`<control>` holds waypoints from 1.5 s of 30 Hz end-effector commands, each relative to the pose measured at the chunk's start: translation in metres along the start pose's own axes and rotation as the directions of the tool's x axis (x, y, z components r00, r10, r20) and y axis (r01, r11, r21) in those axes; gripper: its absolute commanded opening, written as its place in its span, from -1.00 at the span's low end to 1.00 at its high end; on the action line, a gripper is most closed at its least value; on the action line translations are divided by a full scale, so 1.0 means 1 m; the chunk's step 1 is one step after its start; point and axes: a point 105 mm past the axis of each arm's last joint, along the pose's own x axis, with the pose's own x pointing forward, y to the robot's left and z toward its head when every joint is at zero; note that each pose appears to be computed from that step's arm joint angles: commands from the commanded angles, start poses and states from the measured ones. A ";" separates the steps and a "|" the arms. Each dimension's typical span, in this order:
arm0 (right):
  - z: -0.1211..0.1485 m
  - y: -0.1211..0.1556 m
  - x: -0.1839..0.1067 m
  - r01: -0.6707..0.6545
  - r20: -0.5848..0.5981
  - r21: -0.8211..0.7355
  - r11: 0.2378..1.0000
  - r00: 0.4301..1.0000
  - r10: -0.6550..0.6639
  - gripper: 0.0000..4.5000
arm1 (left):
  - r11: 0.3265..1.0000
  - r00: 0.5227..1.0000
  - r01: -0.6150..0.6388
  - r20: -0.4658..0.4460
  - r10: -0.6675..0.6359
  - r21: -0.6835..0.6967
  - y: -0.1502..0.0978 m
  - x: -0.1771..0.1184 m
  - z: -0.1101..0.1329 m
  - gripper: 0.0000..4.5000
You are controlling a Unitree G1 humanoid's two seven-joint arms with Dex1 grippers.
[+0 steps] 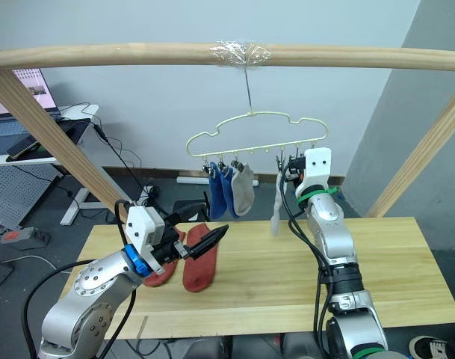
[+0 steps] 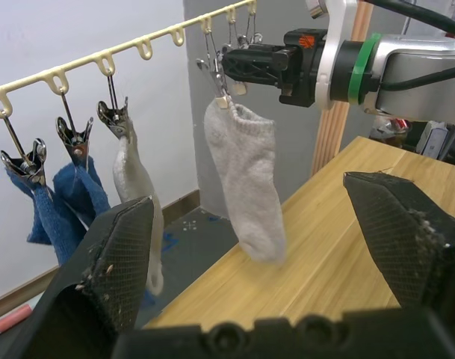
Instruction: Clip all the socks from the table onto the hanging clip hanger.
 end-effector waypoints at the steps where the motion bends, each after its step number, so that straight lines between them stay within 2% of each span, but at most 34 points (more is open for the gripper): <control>1: 0.021 0.001 0.003 0.004 0.077 0.000 1.000 0.997 -0.004 -0.34 | 0.999 0.999 0.018 0.036 -0.019 0.033 -0.005 0.001 0.012 1.00; 19: 0.027 0.015 0.012 -0.052 0.093 0.040 0.998 0.994 0.048 -0.34 | 0.999 0.999 0.028 0.030 -0.029 0.041 -0.006 0.002 0.011 1.00; 38: 0.025 0.013 0.015 -0.051 0.083 0.052 0.997 0.995 0.047 -0.34 | 0.998 0.998 0.045 0.031 -0.047 0.051 -0.010 0.005 0.010 1.00; 41: 0.026 0.012 0.016 -0.047 0.088 0.055 0.997 0.995 0.042 -0.71 | 0.998 0.998 0.046 0.034 -0.047 0.044 -0.012 0.006 0.010 1.00; 44: 0.027 0.012 0.016 -0.047 0.089 0.056 0.997 0.995 0.041 -0.97 | 0.999 0.998 0.036 0.040 -0.037 0.029 -0.011 0.006 0.010 1.00; 45: 0.027 0.012 0.016 -0.047 0.088 0.057 0.997 0.995 0.042 -0.99 | 0.999 0.999 0.035 0.041 -0.036 0.028 -0.011 0.006 0.010 1.00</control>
